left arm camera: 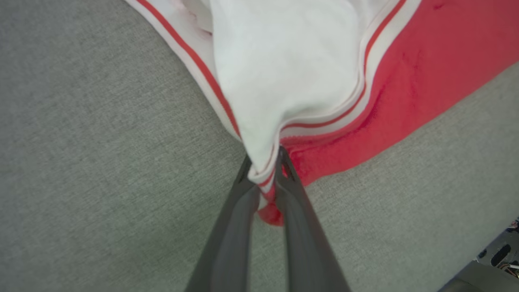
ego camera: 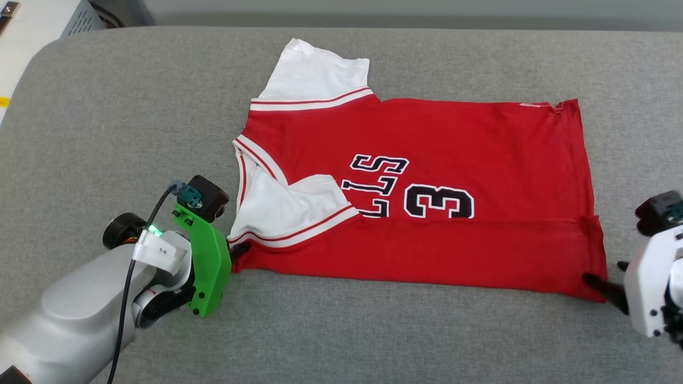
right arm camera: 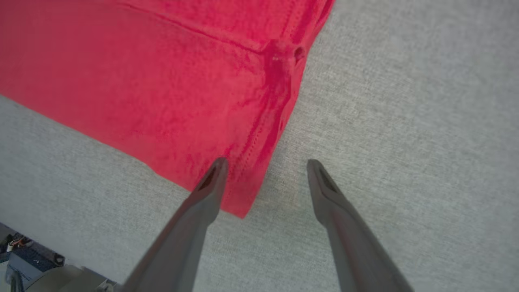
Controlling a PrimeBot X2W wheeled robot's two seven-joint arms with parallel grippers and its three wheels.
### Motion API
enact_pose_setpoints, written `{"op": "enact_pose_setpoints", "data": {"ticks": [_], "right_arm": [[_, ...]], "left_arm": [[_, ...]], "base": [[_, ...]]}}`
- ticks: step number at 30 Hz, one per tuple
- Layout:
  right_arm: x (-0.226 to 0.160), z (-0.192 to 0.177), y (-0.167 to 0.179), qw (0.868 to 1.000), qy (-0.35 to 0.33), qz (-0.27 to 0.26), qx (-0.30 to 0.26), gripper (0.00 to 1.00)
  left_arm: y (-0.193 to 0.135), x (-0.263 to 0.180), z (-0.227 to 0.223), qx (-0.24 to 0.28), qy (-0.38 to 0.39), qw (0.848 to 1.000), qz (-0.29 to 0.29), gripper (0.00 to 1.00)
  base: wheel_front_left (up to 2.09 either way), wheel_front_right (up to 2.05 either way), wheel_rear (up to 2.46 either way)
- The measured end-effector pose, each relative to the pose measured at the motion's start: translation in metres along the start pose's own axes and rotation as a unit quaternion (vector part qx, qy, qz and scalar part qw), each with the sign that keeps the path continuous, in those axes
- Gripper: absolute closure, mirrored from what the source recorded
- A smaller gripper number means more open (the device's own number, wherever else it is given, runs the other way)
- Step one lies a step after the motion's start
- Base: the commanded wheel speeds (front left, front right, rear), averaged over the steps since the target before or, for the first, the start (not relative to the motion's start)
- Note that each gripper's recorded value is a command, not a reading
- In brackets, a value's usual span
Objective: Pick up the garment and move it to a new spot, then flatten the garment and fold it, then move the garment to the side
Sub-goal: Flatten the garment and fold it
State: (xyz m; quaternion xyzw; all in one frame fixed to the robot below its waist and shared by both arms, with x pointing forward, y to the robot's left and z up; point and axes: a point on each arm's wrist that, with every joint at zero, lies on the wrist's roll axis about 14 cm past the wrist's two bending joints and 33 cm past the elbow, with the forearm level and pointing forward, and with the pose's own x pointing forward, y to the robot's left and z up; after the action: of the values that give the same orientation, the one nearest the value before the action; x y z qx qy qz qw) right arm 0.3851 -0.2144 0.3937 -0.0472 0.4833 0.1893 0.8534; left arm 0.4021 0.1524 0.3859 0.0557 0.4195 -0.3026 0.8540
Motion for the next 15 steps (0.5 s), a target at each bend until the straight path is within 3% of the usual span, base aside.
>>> {"op": "enact_pose_setpoints", "data": {"ticks": [10, 11, 12, 15], "right_arm": [[0.027, -0.036, 0.009, 0.999, 0.039, 0.013, 0.02, 0.0], [0.026, -0.036, 0.009, 0.999, 0.036, 0.015, 0.023, 0.95], [0.026, -0.034, 0.01, 0.999, 0.028, 0.016, 0.025, 1.0], [0.022, -0.029, 0.009, 1.0, 0.0, 0.012, 0.027, 1.0]], "left_arm": [[0.002, 0.007, -0.004, -0.005, -0.005, 1.0, 0.001, 1.0], [0.002, 0.007, -0.003, -0.005, -0.006, 1.0, 0.001, 1.0], [0.003, 0.007, -0.003, -0.005, -0.008, 1.0, 0.002, 1.0], [0.001, 0.005, -0.006, -0.008, -0.013, 1.0, 0.004, 1.0]], "base": [[0.0, 0.0, 0.0], [0.0, 0.0, 0.0], [0.0, 0.0, 0.0], [0.0, 0.0, 0.0]]}}
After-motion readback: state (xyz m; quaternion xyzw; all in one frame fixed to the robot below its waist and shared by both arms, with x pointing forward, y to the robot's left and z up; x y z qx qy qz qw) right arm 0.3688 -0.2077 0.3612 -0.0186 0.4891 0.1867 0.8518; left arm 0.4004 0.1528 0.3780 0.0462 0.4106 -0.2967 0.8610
